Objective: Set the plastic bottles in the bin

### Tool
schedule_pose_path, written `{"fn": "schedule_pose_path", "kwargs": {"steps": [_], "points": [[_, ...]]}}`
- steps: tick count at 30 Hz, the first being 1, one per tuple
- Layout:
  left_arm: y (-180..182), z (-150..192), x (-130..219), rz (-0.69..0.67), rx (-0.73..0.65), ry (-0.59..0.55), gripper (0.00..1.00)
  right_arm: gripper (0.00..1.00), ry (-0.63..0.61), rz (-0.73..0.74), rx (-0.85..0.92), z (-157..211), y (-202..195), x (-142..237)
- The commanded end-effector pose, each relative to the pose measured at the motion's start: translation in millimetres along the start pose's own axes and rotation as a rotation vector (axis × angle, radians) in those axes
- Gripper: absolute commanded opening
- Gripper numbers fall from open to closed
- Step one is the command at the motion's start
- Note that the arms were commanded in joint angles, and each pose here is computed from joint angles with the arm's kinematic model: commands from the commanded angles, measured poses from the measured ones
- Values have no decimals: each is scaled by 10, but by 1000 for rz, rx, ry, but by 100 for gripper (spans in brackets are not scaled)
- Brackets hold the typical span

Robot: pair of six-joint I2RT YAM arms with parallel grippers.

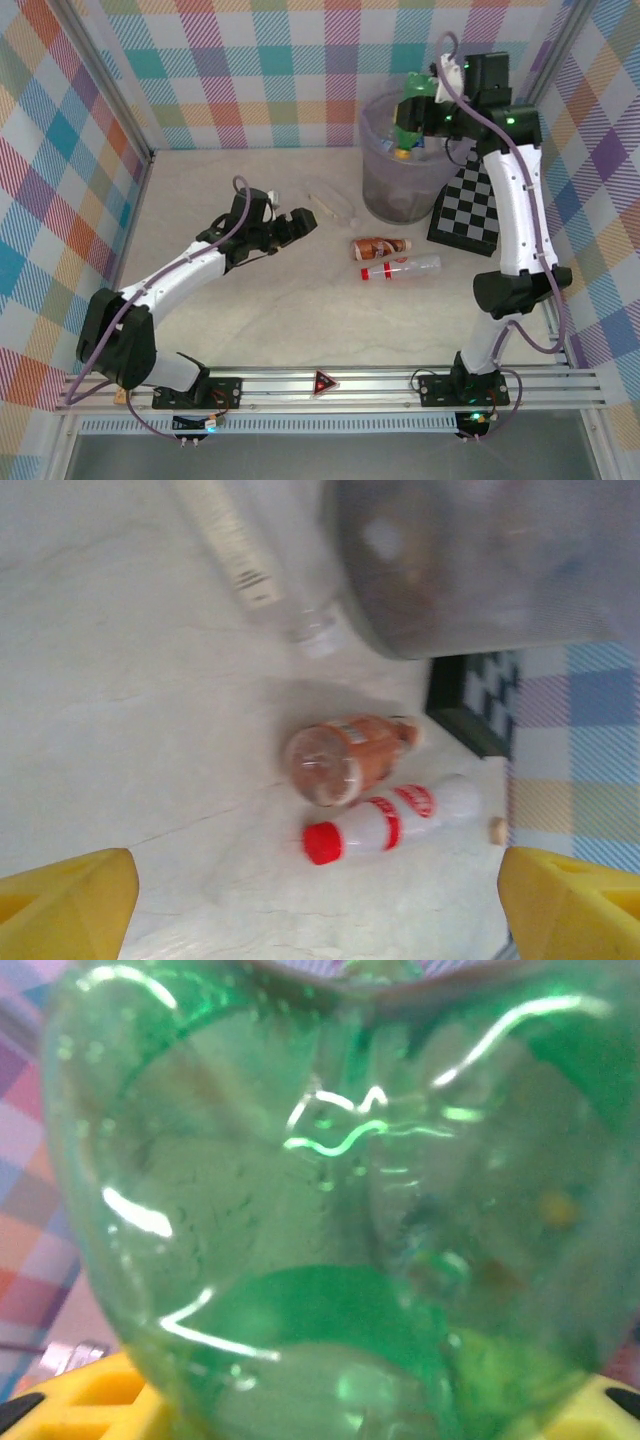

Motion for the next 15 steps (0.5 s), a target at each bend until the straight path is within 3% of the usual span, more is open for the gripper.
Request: {"fn": "schedule_pose_path", "kwargs": {"steps": [1,7,15], "points": [[230,20,-48,-88,66,-12,92,40,7,153,46,-48,-410,-106],[291,44,-32,-117,69,-12,92,37,-7,229,40,-168,-818,-378],[322,52,49,-143,58,-20,92,36,-12,216,33,-175,-1026,-857]]}}
Point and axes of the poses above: each hand's point on the last joint's axis, 136 mm out from that joint toward the fingers, its own x axis back along the fingers, its own y axis along the line the jaws close on, z = x × y, the point moved 2 cm from there along x, back along the fingers
